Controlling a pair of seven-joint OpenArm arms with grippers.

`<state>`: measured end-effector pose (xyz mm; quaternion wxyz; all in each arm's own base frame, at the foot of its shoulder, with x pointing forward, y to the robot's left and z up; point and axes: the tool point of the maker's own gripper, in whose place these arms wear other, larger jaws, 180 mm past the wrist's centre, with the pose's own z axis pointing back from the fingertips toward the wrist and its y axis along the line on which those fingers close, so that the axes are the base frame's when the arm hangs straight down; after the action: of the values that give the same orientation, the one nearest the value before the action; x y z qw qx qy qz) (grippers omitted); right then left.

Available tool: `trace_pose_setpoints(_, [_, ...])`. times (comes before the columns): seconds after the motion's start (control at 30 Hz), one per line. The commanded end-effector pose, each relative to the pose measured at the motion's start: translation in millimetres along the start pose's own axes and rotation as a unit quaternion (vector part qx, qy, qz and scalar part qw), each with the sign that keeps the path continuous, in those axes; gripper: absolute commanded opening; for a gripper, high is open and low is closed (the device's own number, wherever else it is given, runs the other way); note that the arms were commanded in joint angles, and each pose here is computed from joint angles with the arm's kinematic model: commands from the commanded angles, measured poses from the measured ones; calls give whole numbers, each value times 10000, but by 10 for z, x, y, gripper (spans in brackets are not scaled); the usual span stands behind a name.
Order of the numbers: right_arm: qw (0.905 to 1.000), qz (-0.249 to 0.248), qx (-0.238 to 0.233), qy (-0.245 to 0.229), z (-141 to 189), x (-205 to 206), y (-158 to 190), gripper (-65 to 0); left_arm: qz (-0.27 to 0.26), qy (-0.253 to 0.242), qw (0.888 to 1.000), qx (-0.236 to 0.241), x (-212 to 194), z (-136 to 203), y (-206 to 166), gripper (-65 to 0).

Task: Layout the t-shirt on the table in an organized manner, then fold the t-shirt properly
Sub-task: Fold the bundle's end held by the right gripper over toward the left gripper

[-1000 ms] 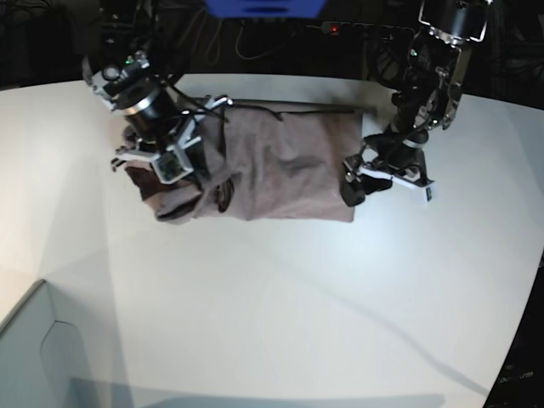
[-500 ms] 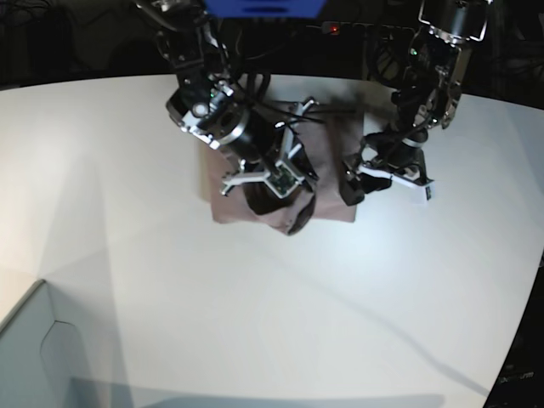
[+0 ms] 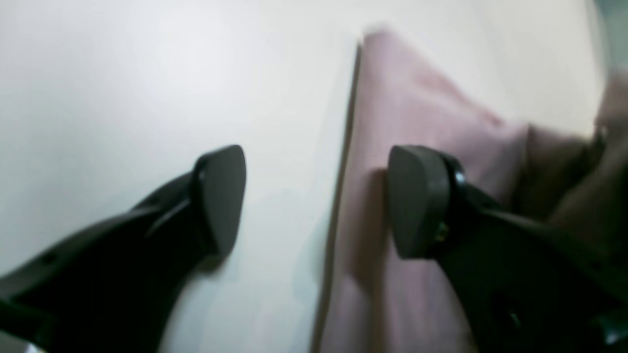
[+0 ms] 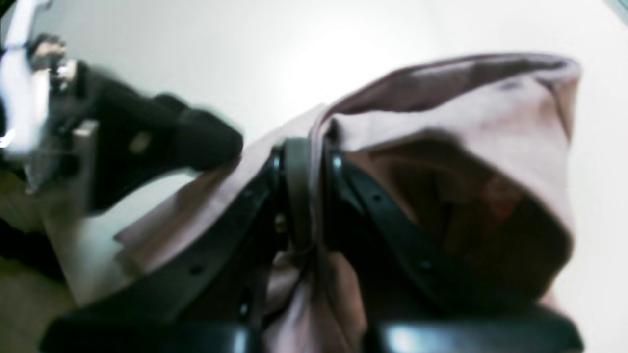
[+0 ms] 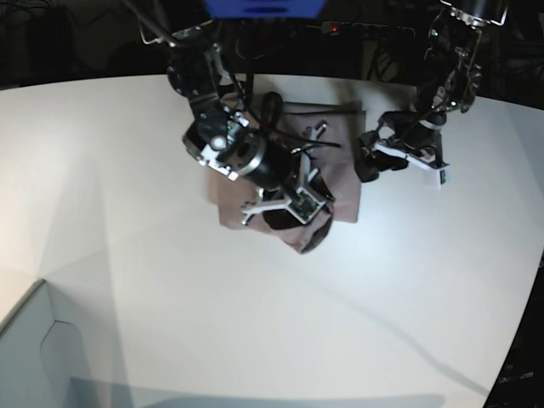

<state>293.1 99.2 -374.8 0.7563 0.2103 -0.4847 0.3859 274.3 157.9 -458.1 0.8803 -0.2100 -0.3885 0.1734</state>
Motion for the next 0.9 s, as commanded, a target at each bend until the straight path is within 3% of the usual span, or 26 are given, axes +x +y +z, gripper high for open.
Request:
trace_pose_setpoints(0.0, [9991,8,16,-425,-28,261,10,-650,-60,-92,9999,46,109,20,35,-207])
trace_pose_setpoints(0.33, [9982,203,491,-269,-222,223,267,-650,-95,19,9996,249,51,29,206,-211])
trace_pose_setpoints(0.6, [9977,399,469,-289,-329,335,108,-650,-75,76,9994,332,14,15,272,-211])
trace_pose_setpoints(0.87, [9952,568,779,-169,-417,290,307,-650,-75,57,9994,328,33,10,269,-211])
